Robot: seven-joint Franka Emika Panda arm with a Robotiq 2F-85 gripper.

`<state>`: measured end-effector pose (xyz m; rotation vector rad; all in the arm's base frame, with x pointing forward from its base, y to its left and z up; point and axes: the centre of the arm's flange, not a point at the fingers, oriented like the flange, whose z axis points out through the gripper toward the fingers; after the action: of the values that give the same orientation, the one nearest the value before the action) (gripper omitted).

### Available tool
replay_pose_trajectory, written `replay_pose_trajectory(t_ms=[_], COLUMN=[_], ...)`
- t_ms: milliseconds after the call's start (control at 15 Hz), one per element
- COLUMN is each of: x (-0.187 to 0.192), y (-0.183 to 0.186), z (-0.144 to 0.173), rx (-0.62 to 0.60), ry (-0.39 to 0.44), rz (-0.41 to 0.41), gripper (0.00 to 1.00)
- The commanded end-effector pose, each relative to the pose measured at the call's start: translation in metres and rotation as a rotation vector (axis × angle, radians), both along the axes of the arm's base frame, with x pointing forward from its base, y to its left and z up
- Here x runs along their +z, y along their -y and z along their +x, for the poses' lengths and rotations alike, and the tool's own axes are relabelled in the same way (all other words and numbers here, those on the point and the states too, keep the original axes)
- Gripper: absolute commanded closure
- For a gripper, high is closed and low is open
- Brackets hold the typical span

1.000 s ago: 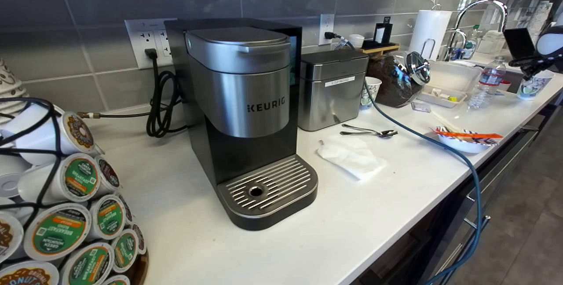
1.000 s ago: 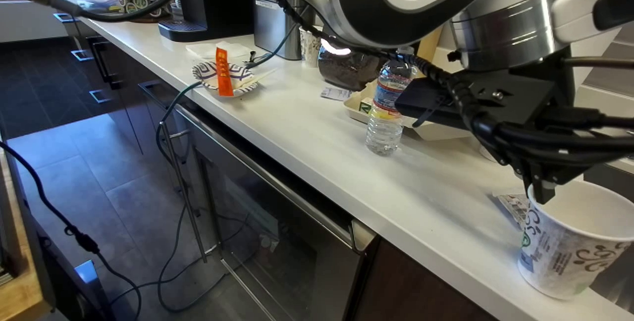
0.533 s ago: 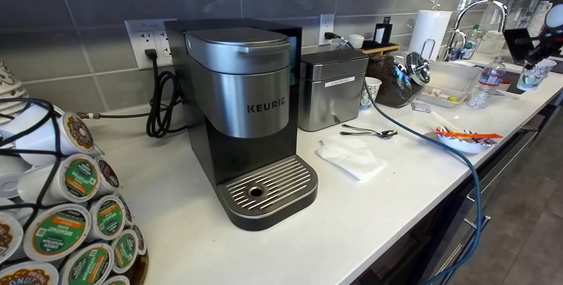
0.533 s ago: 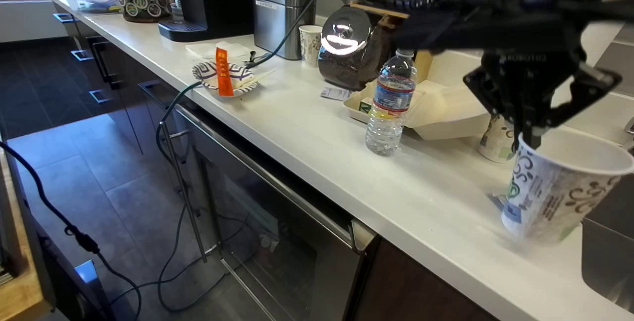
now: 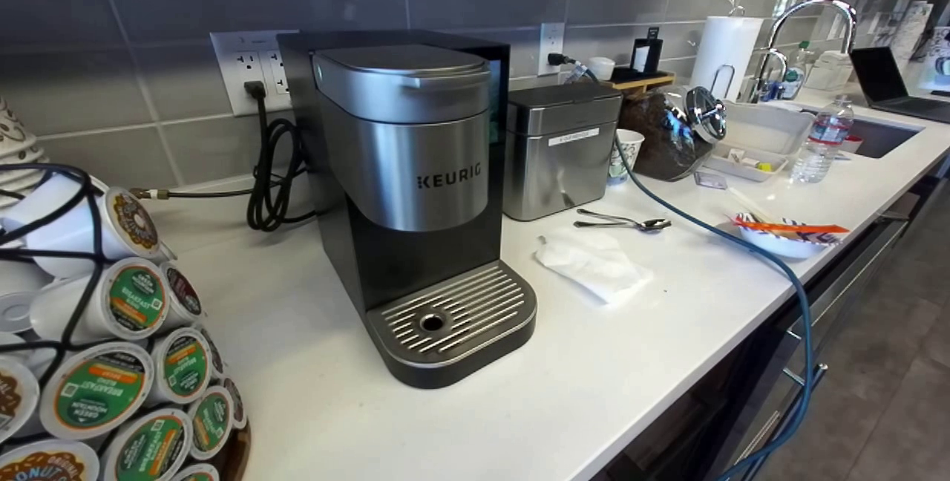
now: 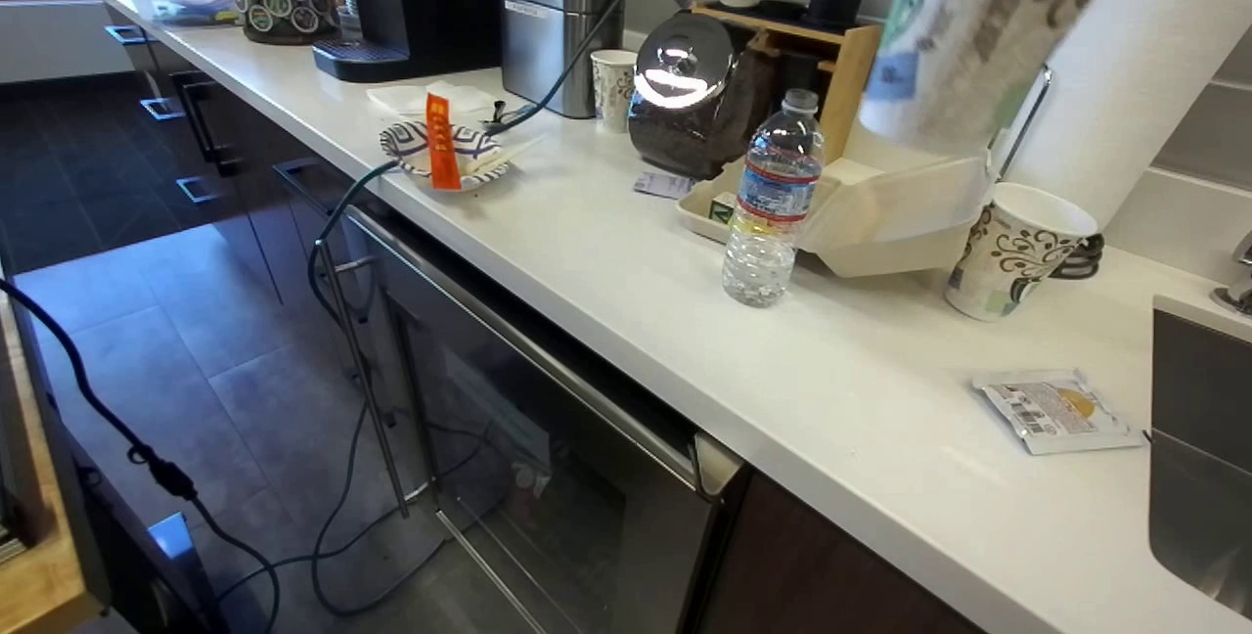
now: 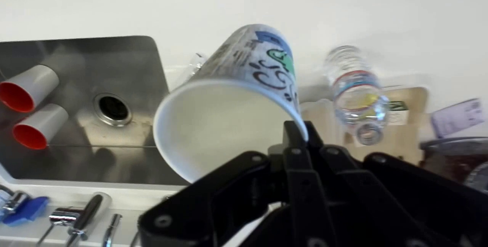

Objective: Move the coffee cup on the right to the left.

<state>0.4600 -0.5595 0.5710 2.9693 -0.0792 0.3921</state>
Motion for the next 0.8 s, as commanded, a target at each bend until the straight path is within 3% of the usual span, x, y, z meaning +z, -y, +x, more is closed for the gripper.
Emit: replay_pose_trajectory(t_ms=[0,200,267,467,667,733], x=[0.036,0.063,0.065,0.079,0.065,0.056], y=[-0.070,-0.117,-0.078,-0.088,-0.080,-0.099], z=[-0.053,-0.084,-0.043,-0.048,-0.045,-0.042], rx=[0.150,0.229,0.188,0.189,0.191,0.246], ry=[-0.059,-0.098,-0.072,-0.074,-0.077,-0.079], rz=[0.119,0.184,0.155,0.138,0.160,0.156], gripper=[0.99,0.99,0.99,0.96,0.99,0.99])
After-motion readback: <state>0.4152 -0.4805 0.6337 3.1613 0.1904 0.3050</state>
